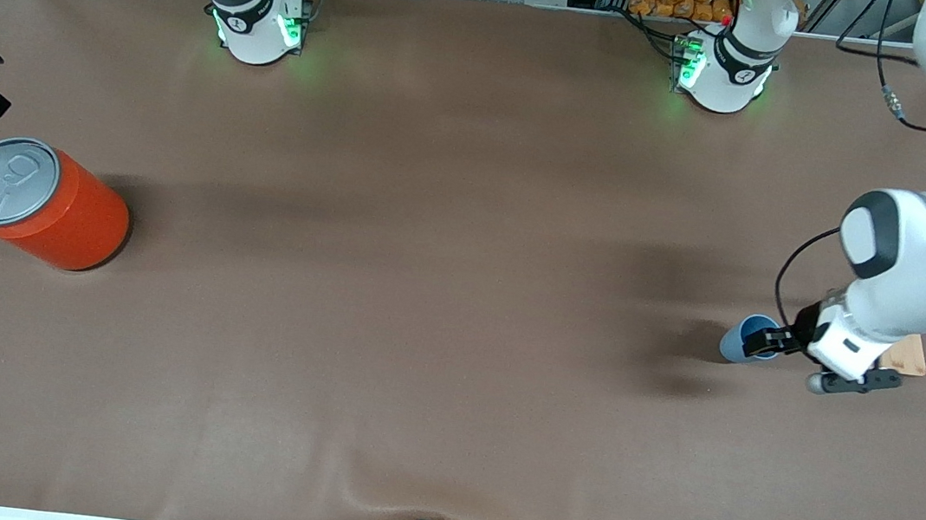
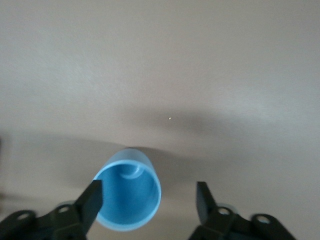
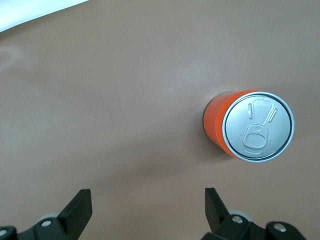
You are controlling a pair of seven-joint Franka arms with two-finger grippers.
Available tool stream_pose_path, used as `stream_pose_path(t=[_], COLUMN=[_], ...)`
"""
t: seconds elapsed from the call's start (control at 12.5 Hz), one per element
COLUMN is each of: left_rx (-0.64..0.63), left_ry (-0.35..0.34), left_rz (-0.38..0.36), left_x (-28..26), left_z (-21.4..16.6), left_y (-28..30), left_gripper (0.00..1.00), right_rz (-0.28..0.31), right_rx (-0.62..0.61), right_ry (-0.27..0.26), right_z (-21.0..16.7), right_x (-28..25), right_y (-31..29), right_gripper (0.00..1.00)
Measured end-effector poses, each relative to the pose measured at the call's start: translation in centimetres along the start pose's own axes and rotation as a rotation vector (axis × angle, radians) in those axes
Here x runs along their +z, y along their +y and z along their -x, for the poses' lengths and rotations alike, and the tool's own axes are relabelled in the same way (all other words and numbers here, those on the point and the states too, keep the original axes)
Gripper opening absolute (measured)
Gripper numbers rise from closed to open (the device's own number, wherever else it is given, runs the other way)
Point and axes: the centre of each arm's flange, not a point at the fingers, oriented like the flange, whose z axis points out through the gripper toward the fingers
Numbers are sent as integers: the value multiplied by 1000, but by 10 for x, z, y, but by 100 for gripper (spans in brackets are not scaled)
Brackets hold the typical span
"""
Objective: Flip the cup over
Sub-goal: 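Carry the cup with the left gripper and set it upright near the stand, then open the left gripper and raise it away from the cup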
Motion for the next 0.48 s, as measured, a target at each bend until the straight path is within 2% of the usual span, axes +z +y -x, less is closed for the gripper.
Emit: stream_pose_path(t=[0.08, 0.32, 0.48], left_rx=[15, 29, 46], left_ry=[-3, -53, -45], left_rz=[-14, -60, -129], left_x=[-41, -167, -231], left_z=[-1, 18, 30], left_y=[4, 15, 15], left_gripper=[100, 100, 100], right_rz=[1, 6, 7], right_rx=[6, 16, 19], right_ry=[-2, -27, -33], right_z=[0, 1, 1], right_x=[0, 4, 6], right_y=[3, 9, 10], right_gripper=[100, 100, 100])
